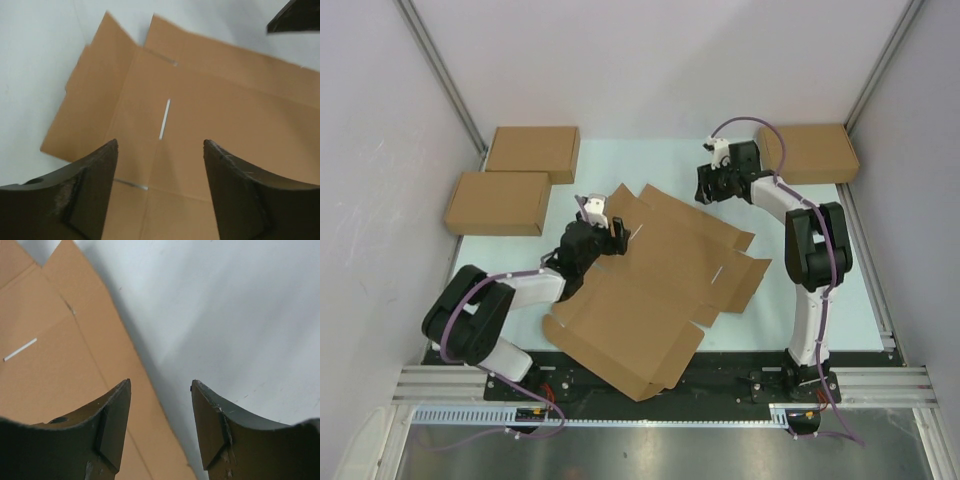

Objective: Fold the paper box

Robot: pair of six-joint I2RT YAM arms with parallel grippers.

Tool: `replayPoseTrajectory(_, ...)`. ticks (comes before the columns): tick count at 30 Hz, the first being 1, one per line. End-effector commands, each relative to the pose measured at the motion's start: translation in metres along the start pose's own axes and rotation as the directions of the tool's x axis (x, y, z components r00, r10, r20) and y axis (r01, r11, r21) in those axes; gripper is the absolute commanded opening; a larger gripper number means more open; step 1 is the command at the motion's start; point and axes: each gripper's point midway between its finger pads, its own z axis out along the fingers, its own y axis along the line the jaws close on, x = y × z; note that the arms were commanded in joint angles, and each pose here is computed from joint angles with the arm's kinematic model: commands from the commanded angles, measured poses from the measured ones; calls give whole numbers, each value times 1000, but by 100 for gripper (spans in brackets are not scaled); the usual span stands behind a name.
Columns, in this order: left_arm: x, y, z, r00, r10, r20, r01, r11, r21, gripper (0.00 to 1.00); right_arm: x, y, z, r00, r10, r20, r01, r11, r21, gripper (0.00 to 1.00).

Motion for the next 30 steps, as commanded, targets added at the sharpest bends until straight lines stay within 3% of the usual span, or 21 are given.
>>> replayPoseTrajectory(1, 27, 5, 3, 993, -82, -80, 77, 995, -61, 70, -29, 3, 8, 997, 13, 78, -8, 998, -58, 57)
replayPoseTrajectory(5, 42, 5, 5, 988, -99, -118, 90, 993, -74, 62, -15, 7, 21, 999, 33, 42, -29, 994, -102, 58)
replayPoseTrajectory(30, 80, 10, 6, 971, -127, -202, 101, 986, -134, 49, 33, 32, 43, 990, 95, -102, -116, 967, -228, 60)
